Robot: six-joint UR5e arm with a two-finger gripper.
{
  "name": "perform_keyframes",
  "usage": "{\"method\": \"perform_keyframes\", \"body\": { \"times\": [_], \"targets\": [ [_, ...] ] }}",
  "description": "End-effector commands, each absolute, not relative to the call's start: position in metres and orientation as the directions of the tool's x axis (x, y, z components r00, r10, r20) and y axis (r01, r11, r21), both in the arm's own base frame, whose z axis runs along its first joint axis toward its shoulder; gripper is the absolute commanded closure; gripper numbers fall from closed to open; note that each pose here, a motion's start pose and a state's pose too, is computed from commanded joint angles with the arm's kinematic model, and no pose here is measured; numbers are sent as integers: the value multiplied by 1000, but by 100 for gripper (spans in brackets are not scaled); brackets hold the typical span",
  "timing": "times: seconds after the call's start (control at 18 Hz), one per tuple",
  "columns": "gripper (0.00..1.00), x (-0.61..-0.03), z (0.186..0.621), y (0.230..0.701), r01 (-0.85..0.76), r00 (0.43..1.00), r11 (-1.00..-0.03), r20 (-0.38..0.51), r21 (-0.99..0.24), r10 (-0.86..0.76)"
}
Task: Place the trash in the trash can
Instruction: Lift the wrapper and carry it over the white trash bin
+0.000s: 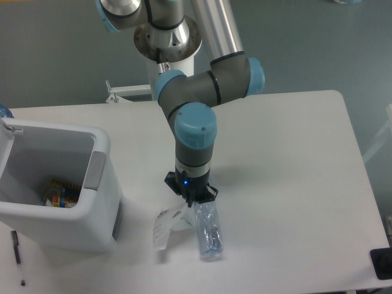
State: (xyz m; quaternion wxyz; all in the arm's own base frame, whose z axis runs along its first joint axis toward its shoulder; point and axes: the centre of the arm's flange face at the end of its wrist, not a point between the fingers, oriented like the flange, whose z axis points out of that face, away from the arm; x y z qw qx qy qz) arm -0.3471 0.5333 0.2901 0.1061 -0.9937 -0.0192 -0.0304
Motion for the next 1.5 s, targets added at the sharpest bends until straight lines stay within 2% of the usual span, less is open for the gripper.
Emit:
{"method": "perform_keyframes", "body": {
  "times": [0.22, 0.5, 0.72, 1.11, 1.5],
  "targets": [
    [100, -363, 317, 535, 71, 993, -967, 108, -246, 45],
    [100, -376, 372, 529, 112, 984, -922, 168, -370, 52],
    [100, -377, 408, 535, 133, 984, -900, 166, -416, 69],
    [100, -334, 514, 530, 186, 975, -787, 213, -588, 72],
    [100, -265, 552, 533, 157, 965, -741, 260, -653, -25]
  ]
}}
